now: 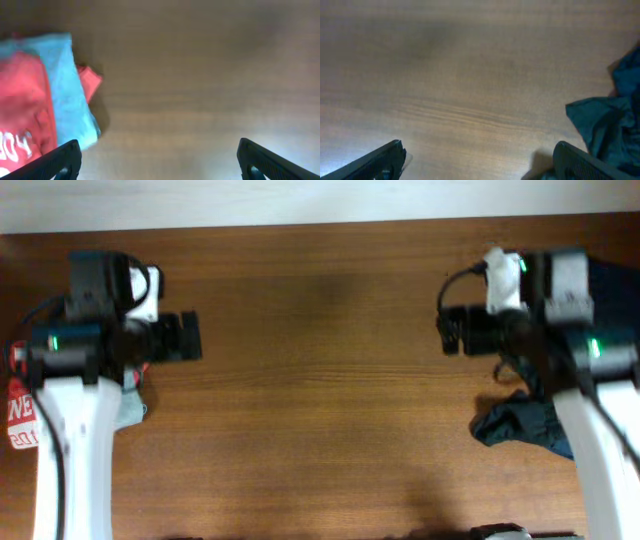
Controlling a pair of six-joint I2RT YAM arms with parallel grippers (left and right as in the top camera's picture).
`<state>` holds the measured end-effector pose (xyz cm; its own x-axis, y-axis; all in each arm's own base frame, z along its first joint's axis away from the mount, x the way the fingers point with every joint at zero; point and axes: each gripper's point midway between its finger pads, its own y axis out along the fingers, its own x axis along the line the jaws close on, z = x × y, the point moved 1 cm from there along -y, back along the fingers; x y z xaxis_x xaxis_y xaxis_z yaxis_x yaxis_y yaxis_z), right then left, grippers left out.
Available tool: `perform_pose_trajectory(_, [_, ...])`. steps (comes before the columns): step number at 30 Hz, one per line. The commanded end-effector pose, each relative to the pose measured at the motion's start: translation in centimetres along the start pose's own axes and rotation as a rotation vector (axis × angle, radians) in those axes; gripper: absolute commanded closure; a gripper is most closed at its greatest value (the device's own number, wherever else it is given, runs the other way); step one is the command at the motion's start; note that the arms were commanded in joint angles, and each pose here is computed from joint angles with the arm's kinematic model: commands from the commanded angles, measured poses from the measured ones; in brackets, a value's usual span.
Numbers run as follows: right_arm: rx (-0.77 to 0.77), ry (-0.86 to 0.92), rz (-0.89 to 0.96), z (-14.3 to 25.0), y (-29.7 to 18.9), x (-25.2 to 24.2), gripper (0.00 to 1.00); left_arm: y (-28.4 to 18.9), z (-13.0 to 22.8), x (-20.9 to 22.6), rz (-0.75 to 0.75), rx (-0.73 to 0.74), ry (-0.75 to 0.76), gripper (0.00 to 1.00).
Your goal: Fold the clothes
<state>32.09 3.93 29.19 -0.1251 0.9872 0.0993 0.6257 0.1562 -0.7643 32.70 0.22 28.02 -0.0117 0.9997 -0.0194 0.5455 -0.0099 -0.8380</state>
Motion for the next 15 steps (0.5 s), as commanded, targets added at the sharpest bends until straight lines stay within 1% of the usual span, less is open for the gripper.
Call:
perform_pose_trajectory(1, [-0.050,0.049,0.034,3.7,-0.7,-0.7,0.01,-2.1,3.3,-0.4,-0.008,-0.086,0.069,0.01])
perform_pose_trajectory(3, [-0.103,0.043,0.032,6.0,-1.1,-0.6,0.01,-2.4,5.6,-0.5,0.001,-0.151,0.069,0.01])
perform_pose_trajectory(5, [-0.134,0.040,0.034,7.6,-1.4,-0.7,0.01,-2.4,7.6,-0.5,0.004,-0.191,0.038,0.01])
perform_pose_trajectory(8, [-0.146,0.039,0.041,9.6,-1.6,-0.8,0.01,-2.0,10.2,-0.4,0.006,-0.220,0.021,0.01])
perform_pose_trajectory(12, [-0.088,0.045,0.042,12.1,-1.8,-0.8,0.01,-1.2,12.4,-0.3,0.006,-0.227,0.021,0.01])
perform_pose_trajectory(15, [-0.041,0.049,0.044,13.1,-1.6,-0.8,0.01,-0.7,13.9,-0.3,0.005,-0.182,0.021,0.01])
